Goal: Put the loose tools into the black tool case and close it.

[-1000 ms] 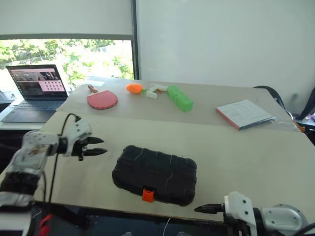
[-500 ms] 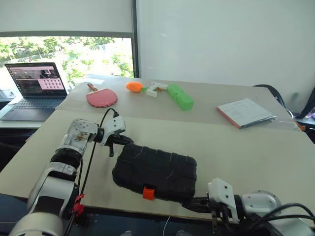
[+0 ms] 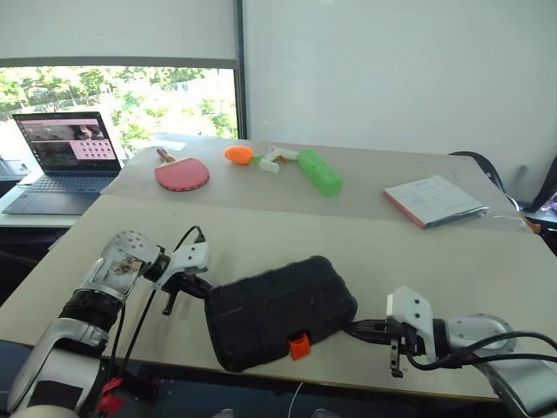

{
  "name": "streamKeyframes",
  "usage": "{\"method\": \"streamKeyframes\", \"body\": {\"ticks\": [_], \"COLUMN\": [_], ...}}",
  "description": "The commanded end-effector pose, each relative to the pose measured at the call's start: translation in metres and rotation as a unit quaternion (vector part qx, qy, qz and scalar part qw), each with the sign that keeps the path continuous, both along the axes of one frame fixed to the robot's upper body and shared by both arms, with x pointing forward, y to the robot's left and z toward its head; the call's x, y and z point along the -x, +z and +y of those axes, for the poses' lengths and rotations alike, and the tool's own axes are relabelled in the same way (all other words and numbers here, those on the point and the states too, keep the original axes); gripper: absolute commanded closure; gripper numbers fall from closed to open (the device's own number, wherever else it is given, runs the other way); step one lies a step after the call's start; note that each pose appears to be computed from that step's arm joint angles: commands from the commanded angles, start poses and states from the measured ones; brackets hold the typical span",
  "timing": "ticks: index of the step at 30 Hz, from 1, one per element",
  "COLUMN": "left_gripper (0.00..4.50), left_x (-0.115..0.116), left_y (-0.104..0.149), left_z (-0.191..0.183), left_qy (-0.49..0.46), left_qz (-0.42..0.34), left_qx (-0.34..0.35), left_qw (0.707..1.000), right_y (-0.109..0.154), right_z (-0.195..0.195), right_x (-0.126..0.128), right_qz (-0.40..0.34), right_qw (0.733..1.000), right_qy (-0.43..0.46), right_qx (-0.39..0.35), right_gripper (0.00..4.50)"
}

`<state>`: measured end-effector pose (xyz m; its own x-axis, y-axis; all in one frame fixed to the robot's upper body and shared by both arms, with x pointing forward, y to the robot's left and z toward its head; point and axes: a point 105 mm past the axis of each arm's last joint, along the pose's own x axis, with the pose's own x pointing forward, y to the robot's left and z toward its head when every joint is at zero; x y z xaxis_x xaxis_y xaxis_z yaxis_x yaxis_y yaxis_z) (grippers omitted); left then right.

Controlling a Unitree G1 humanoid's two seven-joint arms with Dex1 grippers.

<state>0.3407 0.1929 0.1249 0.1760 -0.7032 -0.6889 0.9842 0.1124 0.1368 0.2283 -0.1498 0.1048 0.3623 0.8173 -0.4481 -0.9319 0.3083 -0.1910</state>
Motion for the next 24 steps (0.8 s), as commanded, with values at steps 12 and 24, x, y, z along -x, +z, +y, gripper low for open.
{"method": "streamKeyframes", "body": {"ticks": [12,24], "left_gripper": [4.45,4.45], "left_x": [0.038,0.036], "left_y": [0.057,-0.012], "left_z": [-0.12,-0.127], "left_qy": [-0.186,-0.274], "left_qz": [0.049,0.002], "left_qx": [0.083,-0.054], "left_qw": [0.978,0.96], "right_y": [0.009,-0.001], "right_z": [0.042,0.073], "right_x": [0.034,0.029], "right_qz": [0.049,0.052], "right_qw": [0.992,0.989], "right_qy": [0.115,0.129], "right_qx": [-0.032,-0.06], "right_gripper": [4.5,4.5]}}
